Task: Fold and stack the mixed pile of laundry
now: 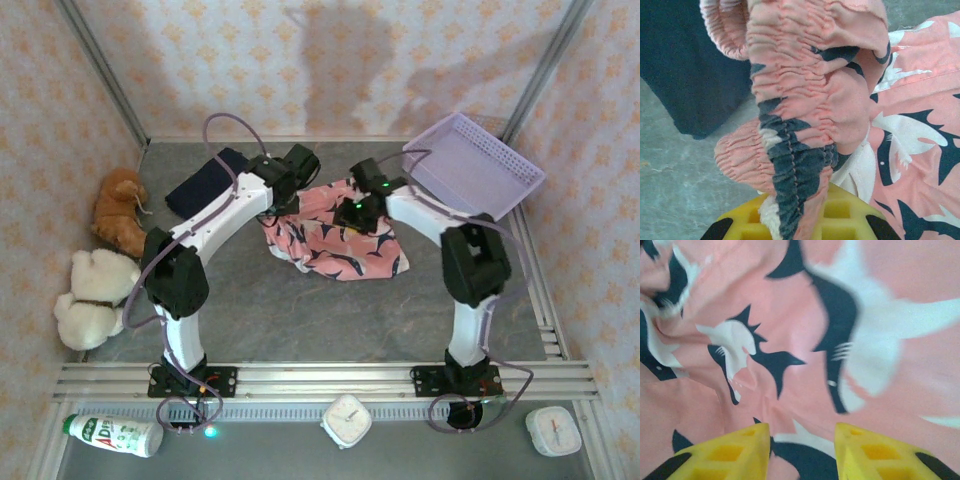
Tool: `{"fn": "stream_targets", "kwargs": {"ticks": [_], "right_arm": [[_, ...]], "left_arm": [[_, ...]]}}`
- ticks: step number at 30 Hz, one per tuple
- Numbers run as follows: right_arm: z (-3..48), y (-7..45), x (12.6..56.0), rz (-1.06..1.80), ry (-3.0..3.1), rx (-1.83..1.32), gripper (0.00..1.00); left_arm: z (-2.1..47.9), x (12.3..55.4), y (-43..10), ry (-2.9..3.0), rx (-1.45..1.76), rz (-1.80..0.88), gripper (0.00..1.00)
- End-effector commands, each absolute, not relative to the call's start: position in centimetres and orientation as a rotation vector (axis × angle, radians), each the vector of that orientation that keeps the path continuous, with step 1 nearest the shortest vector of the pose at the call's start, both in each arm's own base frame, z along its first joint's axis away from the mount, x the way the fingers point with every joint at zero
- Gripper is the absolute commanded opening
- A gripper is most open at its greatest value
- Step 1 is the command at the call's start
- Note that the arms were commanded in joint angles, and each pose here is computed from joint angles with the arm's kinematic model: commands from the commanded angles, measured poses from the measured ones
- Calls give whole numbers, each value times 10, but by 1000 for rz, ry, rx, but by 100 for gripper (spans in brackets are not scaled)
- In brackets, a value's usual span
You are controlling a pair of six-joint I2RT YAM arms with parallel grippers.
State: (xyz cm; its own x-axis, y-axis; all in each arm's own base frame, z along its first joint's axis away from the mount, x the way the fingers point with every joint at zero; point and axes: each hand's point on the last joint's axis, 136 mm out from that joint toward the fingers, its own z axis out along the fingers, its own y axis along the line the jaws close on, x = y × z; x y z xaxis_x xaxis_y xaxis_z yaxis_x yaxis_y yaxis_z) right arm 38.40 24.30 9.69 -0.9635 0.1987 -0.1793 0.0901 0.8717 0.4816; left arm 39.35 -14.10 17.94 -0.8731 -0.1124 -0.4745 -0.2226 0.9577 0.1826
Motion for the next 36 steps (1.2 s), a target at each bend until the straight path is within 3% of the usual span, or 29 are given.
{"fn": "stream_targets", "kwargs": {"ticks": [1, 4, 8, 19, 36], "right_arm": [[98, 193, 364, 535, 2850, 242, 46], [81, 146, 355, 409, 2878, 336, 51], [52, 116, 344, 347, 2931, 420, 50], [3, 118, 332, 354, 3004, 549, 29], [-2, 116, 325, 342, 3024, 534, 26]], "left_arm": [[203, 394, -124, 2581, -209, 431, 0], [205, 395, -125, 2589, -159, 433, 0], [207, 397, -130, 2599, -128, 424, 0], [198, 401, -167, 2634, -5, 452, 0], [157, 409, -308, 2668, 48, 115, 0]]}}
